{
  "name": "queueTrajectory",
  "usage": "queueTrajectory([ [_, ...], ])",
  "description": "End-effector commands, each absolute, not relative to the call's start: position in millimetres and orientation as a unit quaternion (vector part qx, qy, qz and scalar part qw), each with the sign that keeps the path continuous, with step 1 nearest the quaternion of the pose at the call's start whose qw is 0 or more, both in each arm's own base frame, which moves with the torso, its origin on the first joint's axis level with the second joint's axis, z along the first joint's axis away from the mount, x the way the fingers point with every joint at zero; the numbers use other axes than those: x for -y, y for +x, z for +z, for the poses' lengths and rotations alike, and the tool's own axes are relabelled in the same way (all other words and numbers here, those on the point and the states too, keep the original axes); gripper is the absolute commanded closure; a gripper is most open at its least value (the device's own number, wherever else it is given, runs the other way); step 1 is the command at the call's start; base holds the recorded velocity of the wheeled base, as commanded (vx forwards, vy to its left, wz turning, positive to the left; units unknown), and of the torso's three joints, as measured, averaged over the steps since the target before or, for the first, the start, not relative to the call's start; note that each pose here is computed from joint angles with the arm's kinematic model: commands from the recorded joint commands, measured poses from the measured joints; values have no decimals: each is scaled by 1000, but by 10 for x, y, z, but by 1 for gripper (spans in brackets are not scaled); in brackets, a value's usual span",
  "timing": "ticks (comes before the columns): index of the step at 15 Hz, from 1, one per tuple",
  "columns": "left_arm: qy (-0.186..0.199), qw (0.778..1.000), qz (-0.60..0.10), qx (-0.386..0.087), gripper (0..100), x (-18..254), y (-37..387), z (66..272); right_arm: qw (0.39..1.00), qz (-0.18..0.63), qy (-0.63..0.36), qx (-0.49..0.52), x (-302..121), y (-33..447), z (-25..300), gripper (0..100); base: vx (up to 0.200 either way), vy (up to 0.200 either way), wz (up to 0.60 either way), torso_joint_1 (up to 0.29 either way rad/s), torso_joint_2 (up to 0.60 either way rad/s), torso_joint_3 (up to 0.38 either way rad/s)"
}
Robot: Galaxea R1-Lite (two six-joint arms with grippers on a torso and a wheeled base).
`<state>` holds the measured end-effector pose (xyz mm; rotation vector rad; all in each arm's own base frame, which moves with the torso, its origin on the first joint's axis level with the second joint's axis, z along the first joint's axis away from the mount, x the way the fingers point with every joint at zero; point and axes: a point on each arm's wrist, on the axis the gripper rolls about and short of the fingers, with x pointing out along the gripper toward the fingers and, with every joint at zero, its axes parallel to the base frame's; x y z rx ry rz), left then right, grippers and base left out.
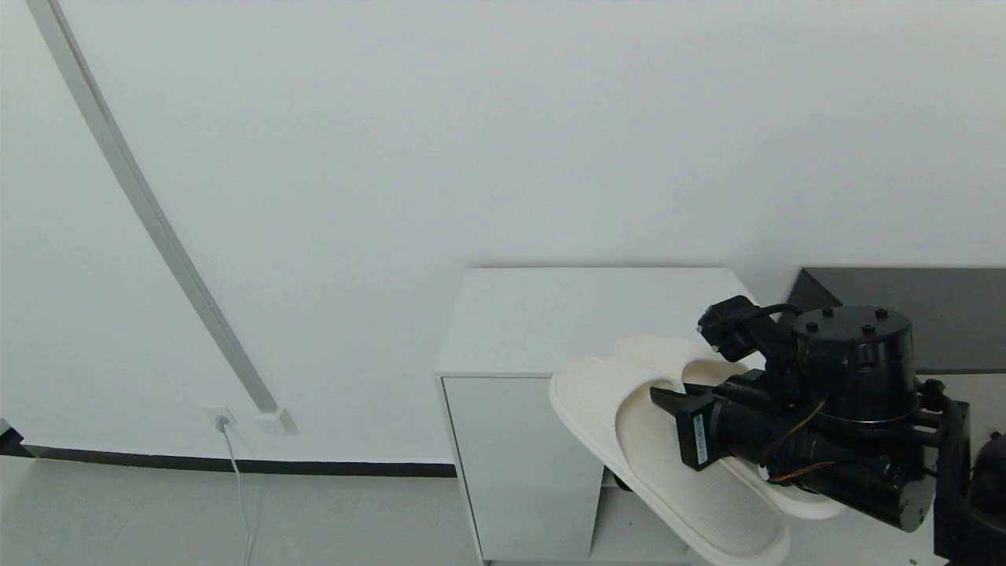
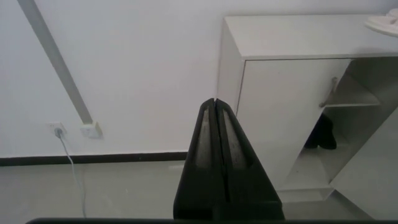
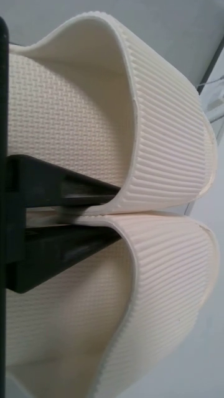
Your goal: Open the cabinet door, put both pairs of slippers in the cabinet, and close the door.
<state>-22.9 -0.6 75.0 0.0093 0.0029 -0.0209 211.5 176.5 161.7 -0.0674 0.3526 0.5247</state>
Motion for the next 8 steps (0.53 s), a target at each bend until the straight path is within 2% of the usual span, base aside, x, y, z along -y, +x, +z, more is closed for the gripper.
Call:
queueTrajectory([
  [1, 5, 1000, -10, -2, 100, 6, -228, 750, 950, 258, -34, -176, -1771, 2122, 1601, 100, 0, -200, 0, 2, 7, 7],
  [7, 5, 1000, -10, -1, 100, 6, -229, 756, 950, 260, -32, -171, -1761, 2097, 1611, 100, 0, -200, 0, 3, 1, 2],
  [8, 5, 1000, -10, -2, 100, 6, -228, 750, 950, 260, -32, -172, -1760, 2095, 1607, 100, 0, 0, 0, 0, 0, 0],
])
